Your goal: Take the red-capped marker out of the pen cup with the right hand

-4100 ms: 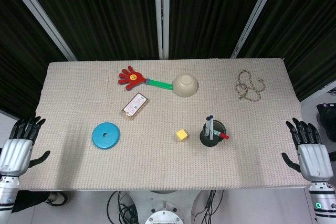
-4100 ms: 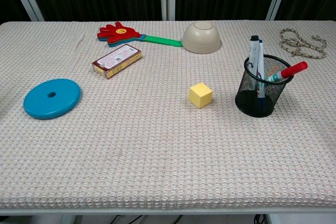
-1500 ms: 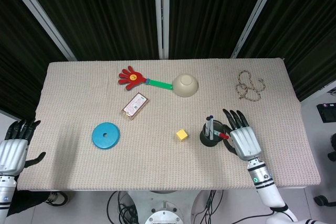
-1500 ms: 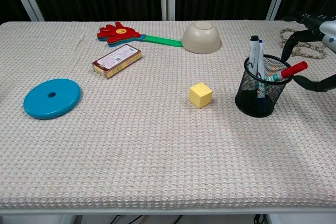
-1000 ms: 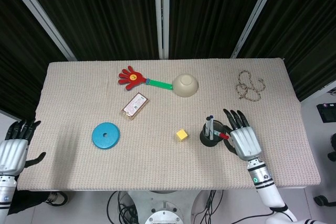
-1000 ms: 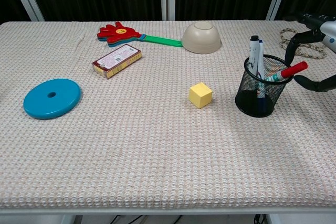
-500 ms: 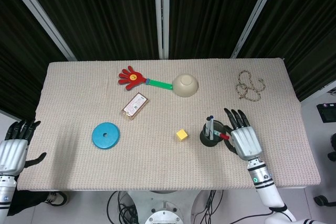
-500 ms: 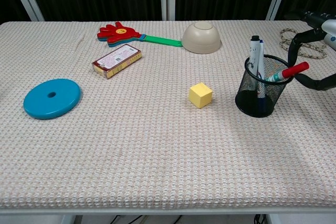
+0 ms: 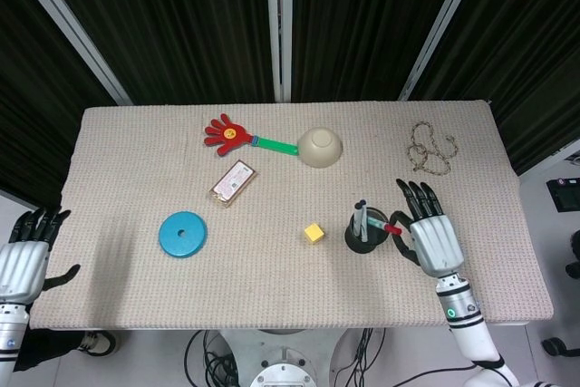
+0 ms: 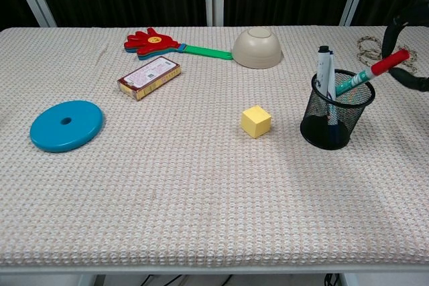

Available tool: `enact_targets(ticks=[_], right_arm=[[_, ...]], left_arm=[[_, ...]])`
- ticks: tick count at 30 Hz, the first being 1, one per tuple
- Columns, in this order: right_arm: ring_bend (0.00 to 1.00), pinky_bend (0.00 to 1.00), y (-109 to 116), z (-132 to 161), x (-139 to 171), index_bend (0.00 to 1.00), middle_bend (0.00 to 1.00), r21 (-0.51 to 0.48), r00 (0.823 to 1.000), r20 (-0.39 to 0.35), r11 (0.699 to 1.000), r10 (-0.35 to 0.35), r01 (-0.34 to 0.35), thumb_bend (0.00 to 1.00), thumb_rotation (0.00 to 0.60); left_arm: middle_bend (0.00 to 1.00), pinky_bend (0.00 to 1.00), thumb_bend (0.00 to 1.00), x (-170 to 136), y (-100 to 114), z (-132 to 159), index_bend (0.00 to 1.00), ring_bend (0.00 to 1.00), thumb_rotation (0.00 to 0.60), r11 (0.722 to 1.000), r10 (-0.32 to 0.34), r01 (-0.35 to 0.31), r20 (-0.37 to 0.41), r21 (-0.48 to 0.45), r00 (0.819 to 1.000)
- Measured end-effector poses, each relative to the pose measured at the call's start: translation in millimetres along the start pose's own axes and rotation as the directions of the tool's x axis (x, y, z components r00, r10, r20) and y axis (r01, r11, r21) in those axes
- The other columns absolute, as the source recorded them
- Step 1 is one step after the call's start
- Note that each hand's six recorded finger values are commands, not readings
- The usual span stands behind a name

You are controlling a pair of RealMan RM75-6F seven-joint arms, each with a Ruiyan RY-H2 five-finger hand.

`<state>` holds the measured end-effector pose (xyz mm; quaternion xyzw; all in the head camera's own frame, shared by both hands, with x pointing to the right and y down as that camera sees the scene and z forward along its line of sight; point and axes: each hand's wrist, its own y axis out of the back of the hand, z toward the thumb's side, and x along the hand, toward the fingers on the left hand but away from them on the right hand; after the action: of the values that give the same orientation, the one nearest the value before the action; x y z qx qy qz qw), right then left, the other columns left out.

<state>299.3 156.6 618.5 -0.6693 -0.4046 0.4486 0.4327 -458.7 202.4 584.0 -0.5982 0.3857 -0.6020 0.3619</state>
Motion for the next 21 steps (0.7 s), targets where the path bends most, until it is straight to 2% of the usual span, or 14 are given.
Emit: enact_targets(ticks=[7, 12, 16, 21], right_arm=[[0.00, 0.00, 44.0, -12.9, 3.2, 0.66, 0.07, -0.023, 0.987, 0.017, 0.987, -0.158, 0.159, 0.32, 0.600], [0.00, 0.00, 55.3, -30.9, 2.2, 0.66, 0.07, 0.019, 0.976, 0.050, 0.977, -0.211, 0.210, 0.33, 0.600], [0.00, 0.00, 47.4, -48.3, 1.2, 0.67, 0.08, 0.083, 0.975, 0.082, 0.976, -0.207, 0.200, 0.33, 0.600], [0.00, 0.00, 16.3, -69.3, 2.3, 0.67, 0.07, 0.127, 0.983, 0.136, 0.987, -0.120, 0.103, 0.33, 0.600]], left_arm=[[0.07, 0.03, 0.17, 0.1, -0.8, 1.9, 0.12, 0.00, 0.600, 1.000, 0.000, 0.000, 0.001, -0.003, 1.000], [0.07, 0.03, 0.17, 1.3, -1.4, 4.4, 0.12, 0.00, 0.600, 1.000, -0.002, 0.002, 0.009, 0.000, 1.000], [0.07, 0.03, 0.17, 2.2, -1.9, 4.5, 0.12, 0.00, 0.600, 1.000, -0.007, 0.007, 0.009, 0.004, 1.000], [0.07, 0.03, 0.17, 2.5, -5.2, 3.9, 0.12, 0.00, 0.600, 1.000, -0.018, 0.018, 0.006, 0.005, 1.000]])
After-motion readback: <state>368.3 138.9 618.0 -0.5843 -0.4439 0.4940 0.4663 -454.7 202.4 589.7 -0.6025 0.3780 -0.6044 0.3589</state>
